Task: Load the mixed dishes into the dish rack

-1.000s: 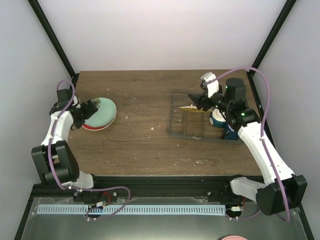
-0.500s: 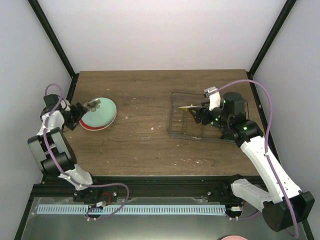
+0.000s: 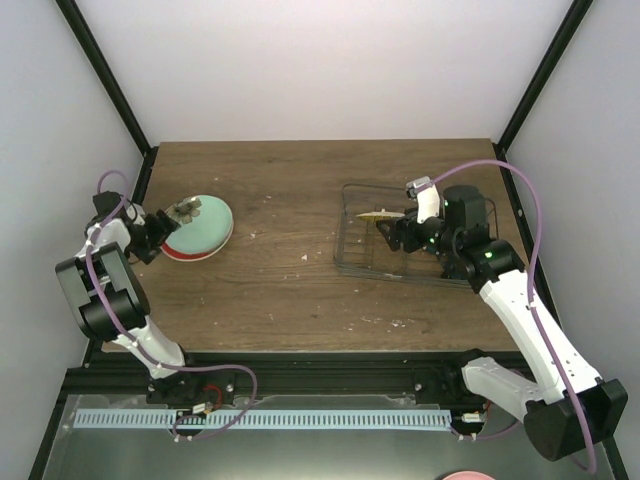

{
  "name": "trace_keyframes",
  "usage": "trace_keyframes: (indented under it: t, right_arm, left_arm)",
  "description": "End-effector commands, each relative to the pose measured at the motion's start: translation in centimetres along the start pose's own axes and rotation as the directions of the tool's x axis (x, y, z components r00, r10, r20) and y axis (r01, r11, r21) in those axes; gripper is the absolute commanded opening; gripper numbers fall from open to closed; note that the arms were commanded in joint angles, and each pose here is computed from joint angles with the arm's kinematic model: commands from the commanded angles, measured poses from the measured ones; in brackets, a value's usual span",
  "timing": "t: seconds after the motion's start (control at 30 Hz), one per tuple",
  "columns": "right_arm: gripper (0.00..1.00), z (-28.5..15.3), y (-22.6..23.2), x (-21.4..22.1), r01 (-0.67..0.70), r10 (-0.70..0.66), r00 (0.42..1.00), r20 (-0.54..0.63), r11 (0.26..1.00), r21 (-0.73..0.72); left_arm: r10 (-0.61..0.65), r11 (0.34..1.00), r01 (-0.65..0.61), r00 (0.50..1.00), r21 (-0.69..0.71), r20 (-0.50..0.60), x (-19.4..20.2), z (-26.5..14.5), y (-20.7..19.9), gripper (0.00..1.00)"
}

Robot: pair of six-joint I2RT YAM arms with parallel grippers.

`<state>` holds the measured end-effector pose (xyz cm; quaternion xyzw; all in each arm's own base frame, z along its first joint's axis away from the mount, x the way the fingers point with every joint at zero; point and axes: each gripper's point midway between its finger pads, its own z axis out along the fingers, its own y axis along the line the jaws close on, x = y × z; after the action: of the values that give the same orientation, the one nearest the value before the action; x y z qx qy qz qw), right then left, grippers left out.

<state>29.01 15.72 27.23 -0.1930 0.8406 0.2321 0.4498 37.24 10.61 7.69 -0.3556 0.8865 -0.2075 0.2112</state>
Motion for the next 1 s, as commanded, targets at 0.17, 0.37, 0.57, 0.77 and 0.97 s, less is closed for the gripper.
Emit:
trace_keyframes:
  t: [0.17, 0.37, 0.57, 0.77, 0.97]
  right_arm:
    - [1.00, -0.4, 1.3, -1.0, 0.018, -0.016, 0.999, 0.028, 0.998, -0.057]
    - [1.00, -0.6, 1.5, -1.1, 0.017, -0.014, 0.999, 0.038, 0.998, -0.067]
    - [1.00, -0.8, 1.4, -0.8, 0.004, -0.003, 1.000, 0.023, 0.998, -0.057]
    - [1.00, -0.8, 1.2, 0.0, -0.016, 0.017, 1.000, 0.006, 0.999, -0.051]
    - [1.00, -0.6, 1.0, 0.7, -0.026, 0.026, 1.000, -0.014, 0.999, -0.041]
  left_arm:
    - [0.047, 0.999, -0.047, 0.999, -0.009, 0.027, -1.5, 0.6, -0.1, 0.92]
    - [0.059, 0.998, -0.059, 0.998, -0.003, 0.018, -1.7, 1.5, -0.7, 0.92]
    - [0.098, 0.995, -0.098, 0.994, -0.004, 0.038, -2.3, 0.5, -2.2, 0.92]
    - [0.116, 0.993, -0.116, 0.993, -0.016, 0.029, -2.2, 0.8, -2.4, 0.92]
    - [0.115, 0.988, -0.114, 0.993, -0.105, 0.002, -1.7, 1.8, -0.9, 0.92]
